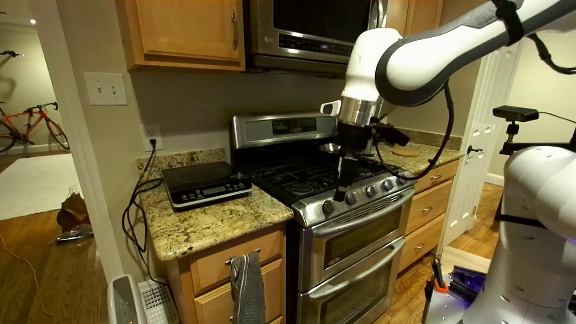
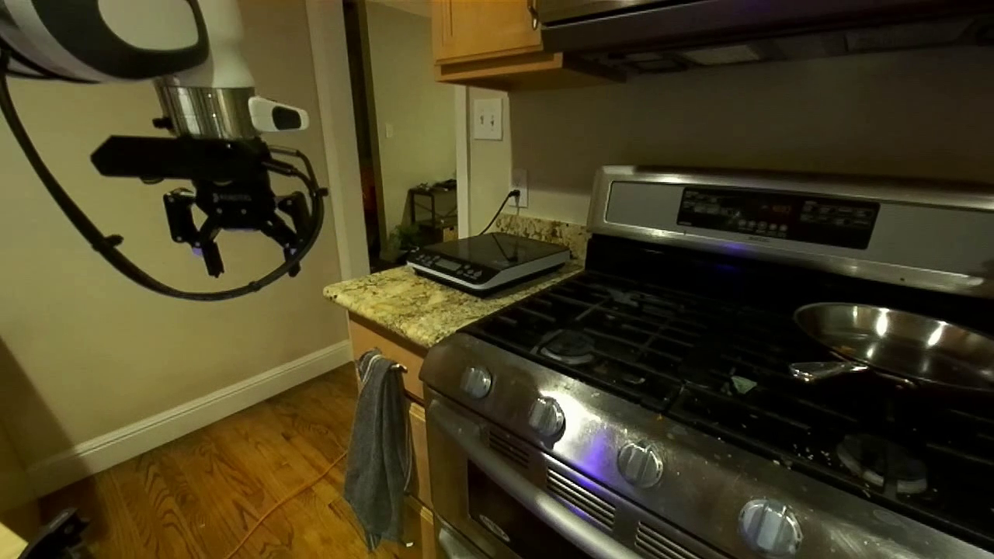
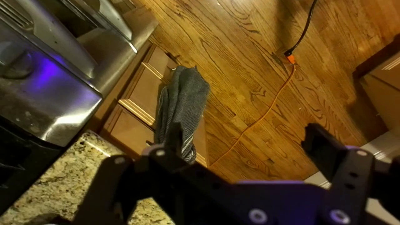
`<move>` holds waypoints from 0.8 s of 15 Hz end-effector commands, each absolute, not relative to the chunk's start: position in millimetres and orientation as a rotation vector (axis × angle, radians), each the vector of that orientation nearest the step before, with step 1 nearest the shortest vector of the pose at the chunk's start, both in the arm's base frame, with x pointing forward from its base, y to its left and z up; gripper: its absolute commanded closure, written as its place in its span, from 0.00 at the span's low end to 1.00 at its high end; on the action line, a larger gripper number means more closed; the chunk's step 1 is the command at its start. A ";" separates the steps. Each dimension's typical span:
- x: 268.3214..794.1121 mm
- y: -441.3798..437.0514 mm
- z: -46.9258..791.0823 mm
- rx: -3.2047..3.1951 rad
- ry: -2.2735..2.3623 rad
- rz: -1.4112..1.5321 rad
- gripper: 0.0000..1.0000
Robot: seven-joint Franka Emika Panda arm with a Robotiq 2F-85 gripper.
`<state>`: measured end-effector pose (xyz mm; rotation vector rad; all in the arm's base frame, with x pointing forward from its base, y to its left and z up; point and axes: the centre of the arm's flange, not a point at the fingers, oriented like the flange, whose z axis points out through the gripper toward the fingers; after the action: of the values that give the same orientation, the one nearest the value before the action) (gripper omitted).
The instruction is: Open the top drawer of the kitchen cabinet on the left of the stove
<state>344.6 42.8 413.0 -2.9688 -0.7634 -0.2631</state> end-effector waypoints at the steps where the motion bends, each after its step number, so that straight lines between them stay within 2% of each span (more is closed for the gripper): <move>1: 346.2 45.5 411.9 -2.965 -0.783 -0.269 0.00; 7: 347.6 45.5 411.1 -2.961 -0.807 -0.273 0.00; 12: 366.2 78.6 376.8 -2.919 -0.995 -0.276 0.00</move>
<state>351.4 58.2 401.4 -2.9534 -0.8817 -0.2661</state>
